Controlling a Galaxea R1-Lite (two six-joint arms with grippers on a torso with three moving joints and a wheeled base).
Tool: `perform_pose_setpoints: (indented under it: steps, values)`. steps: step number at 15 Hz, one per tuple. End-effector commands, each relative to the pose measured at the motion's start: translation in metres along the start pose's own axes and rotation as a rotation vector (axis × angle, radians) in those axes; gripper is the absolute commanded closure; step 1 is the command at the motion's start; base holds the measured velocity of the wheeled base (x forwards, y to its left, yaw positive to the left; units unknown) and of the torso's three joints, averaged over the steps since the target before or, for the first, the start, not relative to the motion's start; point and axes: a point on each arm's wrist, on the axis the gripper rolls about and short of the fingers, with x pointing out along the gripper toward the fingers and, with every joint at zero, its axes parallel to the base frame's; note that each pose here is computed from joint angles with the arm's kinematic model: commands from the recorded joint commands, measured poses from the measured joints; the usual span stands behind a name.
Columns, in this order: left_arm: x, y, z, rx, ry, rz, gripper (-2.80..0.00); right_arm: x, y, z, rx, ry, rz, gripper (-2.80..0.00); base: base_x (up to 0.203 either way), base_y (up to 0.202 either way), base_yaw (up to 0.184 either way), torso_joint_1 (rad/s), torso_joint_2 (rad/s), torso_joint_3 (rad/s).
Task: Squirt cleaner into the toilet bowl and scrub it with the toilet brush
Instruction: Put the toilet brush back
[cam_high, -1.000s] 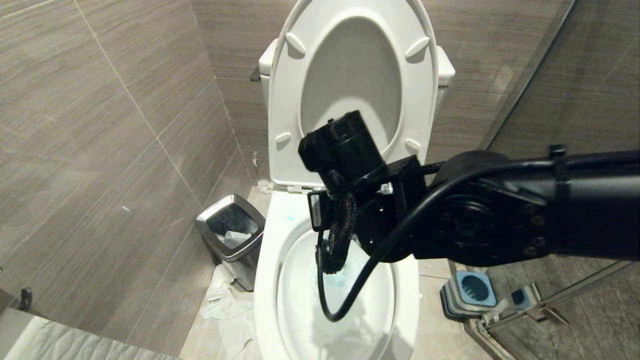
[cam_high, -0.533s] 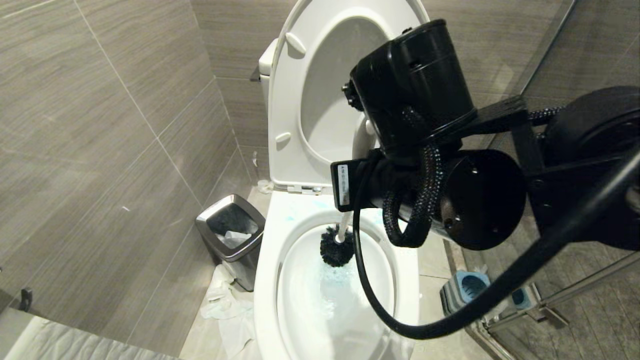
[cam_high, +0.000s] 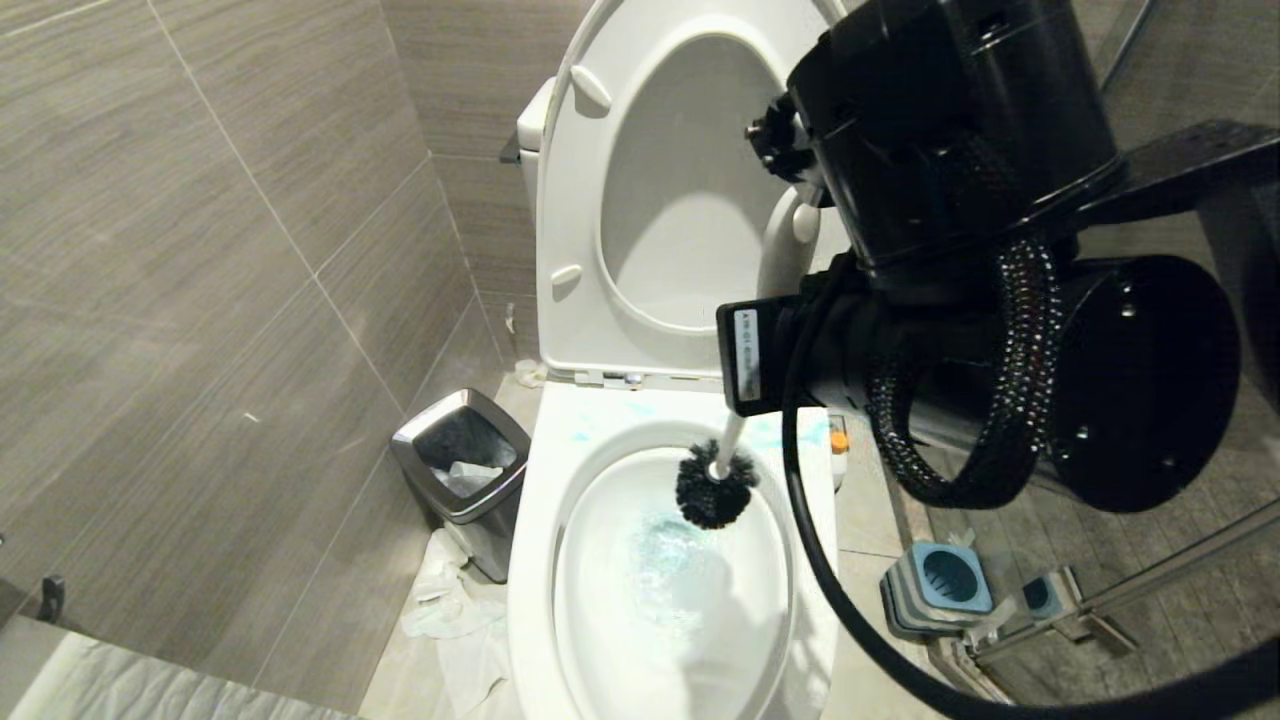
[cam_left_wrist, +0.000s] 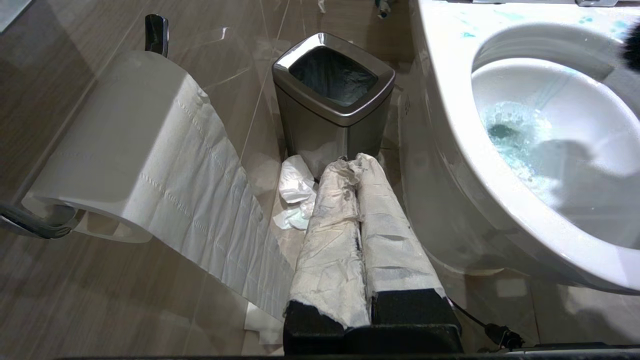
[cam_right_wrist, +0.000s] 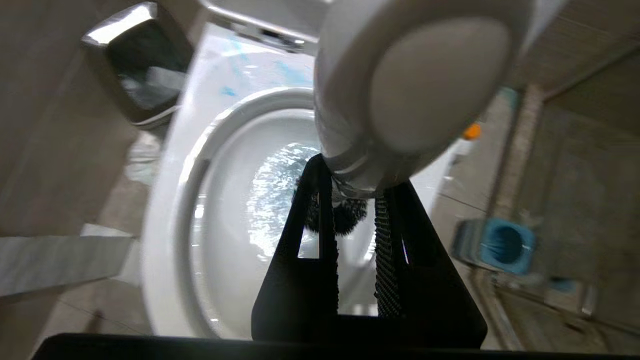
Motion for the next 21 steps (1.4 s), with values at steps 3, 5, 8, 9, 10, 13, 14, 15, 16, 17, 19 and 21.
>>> perform_pose_setpoints:
  steps: [3, 5, 8, 9, 10, 13, 14, 15, 16, 17, 19, 21]
  values:
    - [0.0, 0.0, 0.0, 0.0, 0.001, 0.0, 0.0, 0.005, -0.038, 0.014, 0.051, -0.026, -0.137, 0.0, 0.0, 0.0, 0.0, 0.0, 0.0, 0.0]
    - [0.0, 0.0, 0.0, 0.0, 0.002, 0.0, 0.0, 0.007, -0.062, 0.022, 0.089, -0.037, -0.198, 0.0, 0.0, 0.0, 0.0, 0.0, 0.0, 0.0]
    - [0.0, 0.0, 0.0, 0.0, 0.001, 0.0, 0.0, 0.008, -0.105, 0.031, 0.14, -0.046, -0.287, 0.0, 0.0, 0.0, 0.0, 0.0, 0.0, 0.0]
    - [0.0, 0.0, 0.0, 0.0, 0.002, 0.0, 0.0, 0.006, -0.119, 0.031, 0.149, -0.045, -0.308, 0.0, 0.0, 0.0, 0.0, 0.0, 0.0, 0.0]
    - [0.0, 0.0, 0.0, 0.0, 0.001, 0.0, 0.0, 0.005, -0.133, 0.032, 0.156, -0.041, -0.333, 0.0, 0.0, 0.0, 0.0, 0.0, 0.0, 0.0]
    - [0.0, 0.0, 0.0, 0.0, 0.001, 0.0, 0.0, 0.006, -0.172, 0.026, 0.18, -0.009, -0.398, 0.0, 0.0, 0.0, 0.0, 0.0, 0.0, 0.0]
    - [0.0, 0.0, 0.0, 0.0, 0.002, 0.0, 0.0, 0.008, -0.186, 0.024, 0.192, 0.005, -0.42, 0.0, 0.0, 0.0, 0.0, 0.0, 0.0, 0.0]
    - [0.0, 0.0, 0.0, 0.0, 0.001, 0.0, 0.0, 0.011, -0.199, 0.021, 0.208, 0.017, -0.442, 0.0, 0.0, 0.0, 0.0, 0.0, 0.0, 0.0]
    - [0.0, 0.0, 0.0, 0.0, 0.001, 0.0, 0.0, 0.016, -0.214, 0.019, 0.223, 0.023, -0.466, 0.0, 0.0, 0.0, 0.0, 0.0, 0.0, 0.0]
    - [0.0, 0.0, 0.0, 0.0, 0.001, 0.0, 0.0, 0.023, -0.228, 0.015, 0.229, 0.025, -0.491, 0.0, 0.0, 0.0, 0.0, 0.0, 0.0, 0.0]
    - [0.0, 0.0, 0.0, 0.0, 0.001, 0.0, 0.0, 0.041, -0.251, -0.001, 0.202, 0.023, -0.505, 0.0, 0.0, 0.0, 0.0, 0.0, 0.0, 0.0]
    - [0.0, 0.0, 0.0, 0.0, 0.001, 0.0, 0.0, 0.057, -0.266, -0.022, 0.162, 0.015, -0.484, 0.0, 0.0, 0.0, 0.0, 0.0, 0.0, 0.0]
